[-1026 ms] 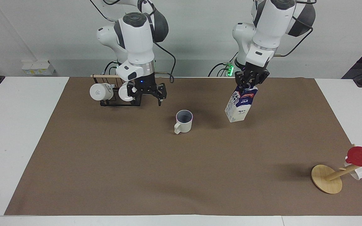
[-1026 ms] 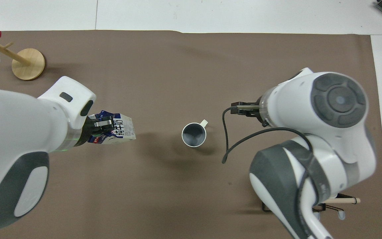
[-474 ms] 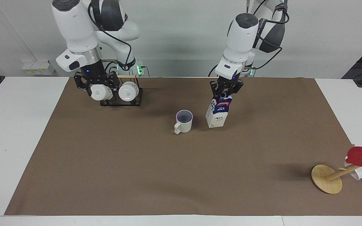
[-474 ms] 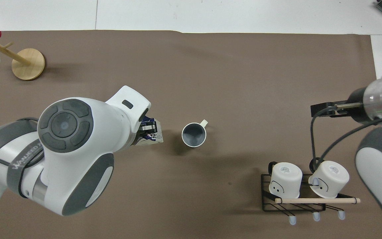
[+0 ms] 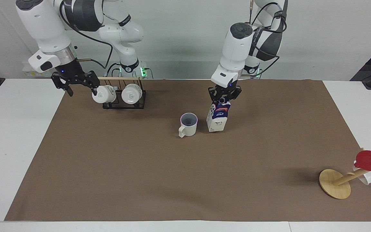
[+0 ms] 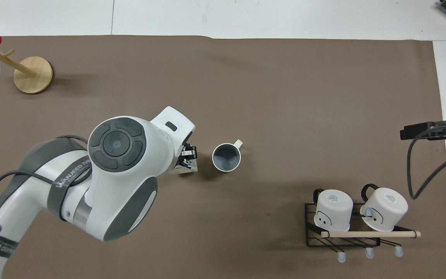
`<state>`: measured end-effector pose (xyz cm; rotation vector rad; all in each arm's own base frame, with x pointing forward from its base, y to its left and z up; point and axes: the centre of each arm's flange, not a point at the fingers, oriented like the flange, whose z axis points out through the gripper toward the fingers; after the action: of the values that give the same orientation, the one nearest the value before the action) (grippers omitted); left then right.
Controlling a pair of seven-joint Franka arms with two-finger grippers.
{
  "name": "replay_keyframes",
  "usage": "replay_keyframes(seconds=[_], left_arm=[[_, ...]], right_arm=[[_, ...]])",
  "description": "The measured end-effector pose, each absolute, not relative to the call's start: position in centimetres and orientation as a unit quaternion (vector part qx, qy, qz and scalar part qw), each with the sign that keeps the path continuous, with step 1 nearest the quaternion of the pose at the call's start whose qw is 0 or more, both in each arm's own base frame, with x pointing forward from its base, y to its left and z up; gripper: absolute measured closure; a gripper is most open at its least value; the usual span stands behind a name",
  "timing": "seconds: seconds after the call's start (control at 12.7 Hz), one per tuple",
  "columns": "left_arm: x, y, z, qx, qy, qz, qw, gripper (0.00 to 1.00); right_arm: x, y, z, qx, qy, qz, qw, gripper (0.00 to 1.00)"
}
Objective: Place cup and milk on table
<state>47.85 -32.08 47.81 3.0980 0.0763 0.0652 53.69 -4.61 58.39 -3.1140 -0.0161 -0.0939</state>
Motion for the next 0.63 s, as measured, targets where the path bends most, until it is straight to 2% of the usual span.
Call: replay_keyframes(seconds=[0.24, 0.47, 0.63], left_arm=[[48.0, -32.6, 46.9, 0.999, 0.022, 0.019, 0.019, 0.59], [48.0, -32.6, 46.9, 0.999, 0.022, 0.02, 0.02, 0.59], [48.0, -32.6, 46.9, 0.999, 0.022, 0.02, 0.02, 0.59]], right_arm=[[52.9, -5.5, 58.9, -1.0, -0.004, -0.017, 0.015, 0.0], [52.4, -5.0, 61.9, -0.999, 0.029, -0.002, 0.013, 0.0], [53.4, -4.1, 63.6, -0.999, 0.04, -0.009, 0.006, 0.0]])
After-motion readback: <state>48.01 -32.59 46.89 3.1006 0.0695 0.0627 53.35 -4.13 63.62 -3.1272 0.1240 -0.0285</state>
